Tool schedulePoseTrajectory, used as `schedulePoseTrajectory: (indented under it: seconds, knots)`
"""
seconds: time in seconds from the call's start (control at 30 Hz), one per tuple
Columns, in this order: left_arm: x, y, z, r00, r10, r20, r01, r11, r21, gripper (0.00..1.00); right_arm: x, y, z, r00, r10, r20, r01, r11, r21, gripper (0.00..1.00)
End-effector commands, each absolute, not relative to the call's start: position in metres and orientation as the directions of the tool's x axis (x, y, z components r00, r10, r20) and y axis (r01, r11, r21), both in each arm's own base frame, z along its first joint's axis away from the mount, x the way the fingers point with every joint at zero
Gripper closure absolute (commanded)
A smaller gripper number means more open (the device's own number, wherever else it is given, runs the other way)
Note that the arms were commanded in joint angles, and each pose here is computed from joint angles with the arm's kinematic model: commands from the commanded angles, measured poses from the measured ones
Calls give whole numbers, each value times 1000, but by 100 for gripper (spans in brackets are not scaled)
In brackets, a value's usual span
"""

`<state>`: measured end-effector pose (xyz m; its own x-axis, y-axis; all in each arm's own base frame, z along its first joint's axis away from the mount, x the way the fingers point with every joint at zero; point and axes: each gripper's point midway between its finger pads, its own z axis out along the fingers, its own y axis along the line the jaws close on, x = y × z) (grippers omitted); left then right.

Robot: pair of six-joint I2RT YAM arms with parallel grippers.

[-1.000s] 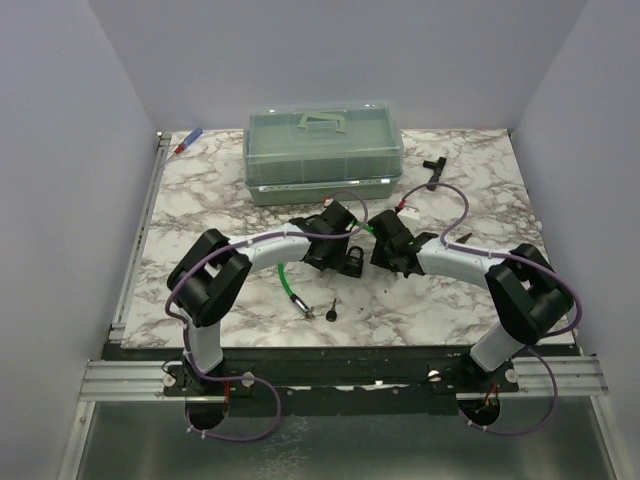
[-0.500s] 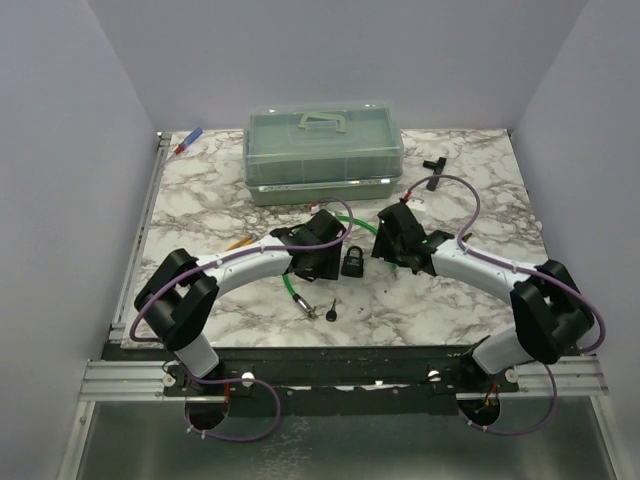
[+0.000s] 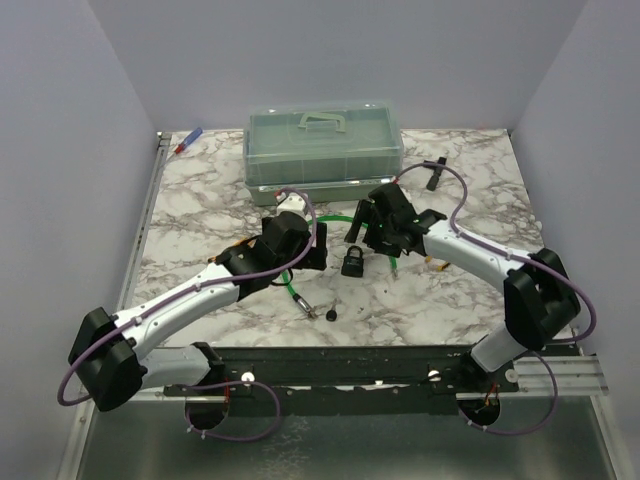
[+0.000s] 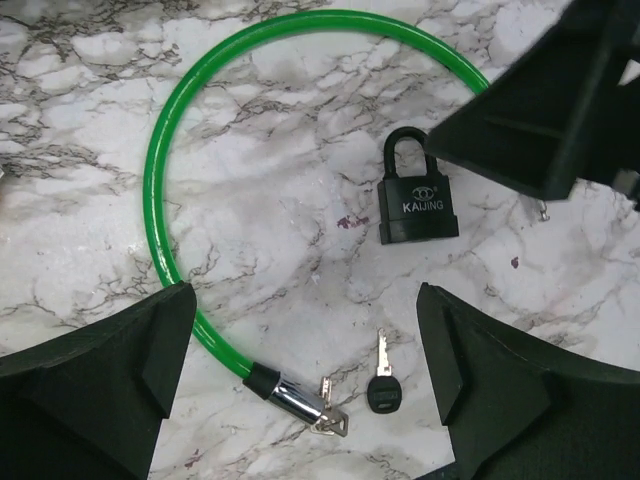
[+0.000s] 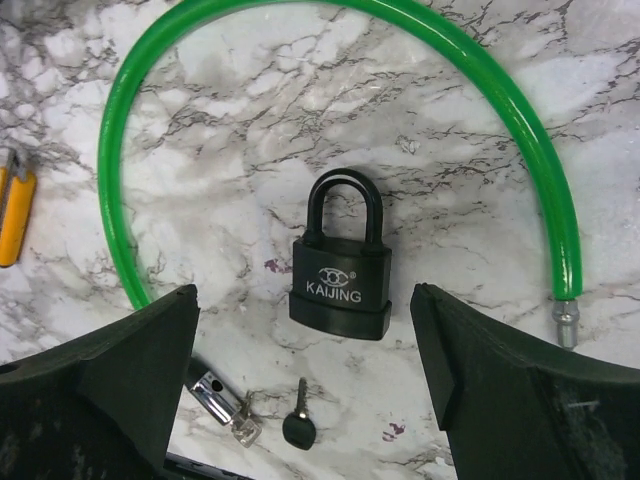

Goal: Unlock with the key

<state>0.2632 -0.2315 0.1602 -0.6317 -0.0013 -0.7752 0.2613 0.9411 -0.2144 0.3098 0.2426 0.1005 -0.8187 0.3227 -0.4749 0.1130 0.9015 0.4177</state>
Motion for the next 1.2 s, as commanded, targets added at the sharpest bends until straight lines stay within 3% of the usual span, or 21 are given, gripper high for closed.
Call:
schedulePoseTrajectory:
  seconds: [0.0, 0.1, 0.37, 0.6, 1.07, 1.17]
  knots:
    - [246, -240, 160, -647, 20, -762, 339, 903, -264, 1, 295, 247, 74, -886, 271, -377, 144, 932, 332, 7]
    - [235, -229, 176, -689, 25, -724, 303, 918, -257, 10, 289, 249, 66, -900, 245, -360, 144, 948, 285, 7]
    - [235, -177, 187, -591, 146, -793, 292, 955, -42, 13, 283, 254, 46, -923, 196, -332, 137, 972, 194, 9]
    - [228, -181, 167, -629, 162, -760, 316, 947, -59, 17, 281, 260, 36, -934, 153, -323, 118, 985, 127, 18]
    - [224, -184, 167, -637, 152, -755, 327, 941, -87, 18, 280, 258, 18, -942, 122, -311, 106, 992, 67, 55]
    - [223, -184, 165, -640, 153, -753, 326, 941, -86, 18, 279, 258, 19, -943, 115, -314, 99, 993, 67, 52]
